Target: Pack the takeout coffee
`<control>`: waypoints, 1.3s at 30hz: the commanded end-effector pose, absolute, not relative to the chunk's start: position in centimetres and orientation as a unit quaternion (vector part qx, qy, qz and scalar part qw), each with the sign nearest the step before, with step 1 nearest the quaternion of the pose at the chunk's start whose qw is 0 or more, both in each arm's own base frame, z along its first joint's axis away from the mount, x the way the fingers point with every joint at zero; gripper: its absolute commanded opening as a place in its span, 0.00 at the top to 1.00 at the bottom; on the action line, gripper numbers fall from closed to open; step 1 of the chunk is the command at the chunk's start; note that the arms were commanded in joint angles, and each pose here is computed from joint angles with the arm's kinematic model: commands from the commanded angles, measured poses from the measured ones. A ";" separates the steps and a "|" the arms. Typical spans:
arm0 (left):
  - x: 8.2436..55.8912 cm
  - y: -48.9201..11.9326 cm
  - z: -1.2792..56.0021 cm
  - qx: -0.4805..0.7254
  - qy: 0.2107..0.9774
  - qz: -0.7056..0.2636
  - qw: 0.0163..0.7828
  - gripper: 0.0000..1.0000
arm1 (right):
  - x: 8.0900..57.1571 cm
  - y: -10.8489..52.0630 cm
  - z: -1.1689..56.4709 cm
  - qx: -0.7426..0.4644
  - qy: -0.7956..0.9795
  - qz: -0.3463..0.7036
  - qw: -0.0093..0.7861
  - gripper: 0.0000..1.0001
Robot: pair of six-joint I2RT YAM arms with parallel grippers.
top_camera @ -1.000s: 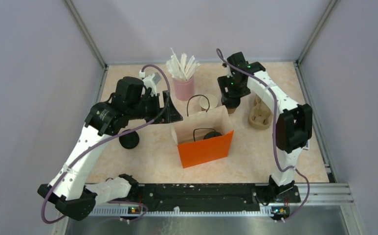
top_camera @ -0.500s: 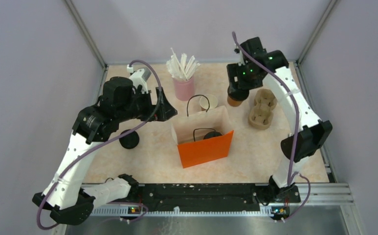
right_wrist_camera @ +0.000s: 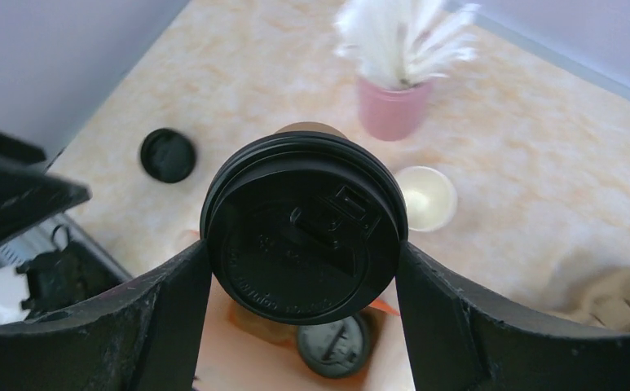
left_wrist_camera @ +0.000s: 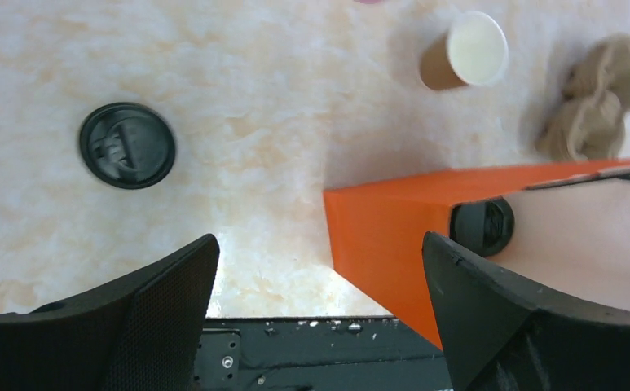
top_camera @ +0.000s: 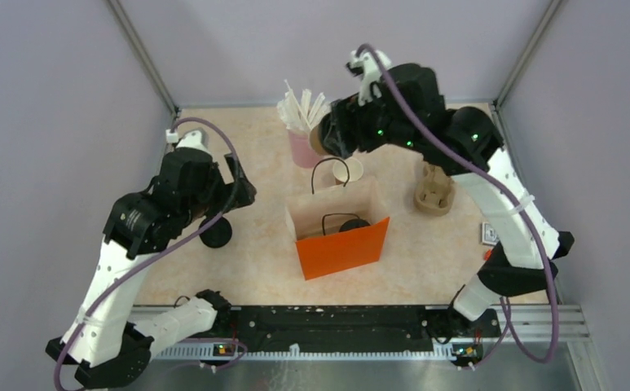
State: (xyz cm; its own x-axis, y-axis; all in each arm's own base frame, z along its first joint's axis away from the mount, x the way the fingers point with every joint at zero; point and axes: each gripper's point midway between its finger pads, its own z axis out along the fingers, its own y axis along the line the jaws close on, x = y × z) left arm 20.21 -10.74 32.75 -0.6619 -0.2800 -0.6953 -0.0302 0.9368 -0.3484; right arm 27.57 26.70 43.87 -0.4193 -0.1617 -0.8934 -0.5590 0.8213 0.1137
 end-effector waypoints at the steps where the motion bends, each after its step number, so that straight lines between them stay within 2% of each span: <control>1: 18.8 -4.5 33.7 -0.230 0.855 -0.082 0.458 0.01 | 24.2 33.1 48.0 -0.254 0.739 0.294 0.550 0.34; 5: 17.1 -1.7 37.1 -0.284 0.793 -0.112 0.528 0.01 | 18.7 38.3 48.8 -0.337 0.686 0.319 0.560 0.33; 10: 15.4 0.7 41.2 -0.289 0.743 -0.128 0.590 0.01 | 14.9 42.8 45.9 -0.392 0.682 0.320 0.528 0.32; 15: 14.5 1.3 43.1 -0.288 0.726 -0.142 0.608 0.01 | 12.0 46.1 41.0 -0.438 0.686 0.325 0.481 0.32; 22: 13.0 2.8 45.2 -0.301 0.692 -0.160 0.636 0.01 | 10.7 46.3 30.4 -0.523 0.694 0.240 0.433 0.31; 30: 12.4 2.8 48.4 -0.272 0.662 -0.191 0.672 0.01 | 9.3 46.6 23.6 -0.598 0.673 0.209 0.382 0.31; 39: 12.6 2.2 47.7 -0.260 0.671 -0.196 0.666 0.01 | 10.0 47.8 16.3 -0.636 0.682 0.132 0.336 0.29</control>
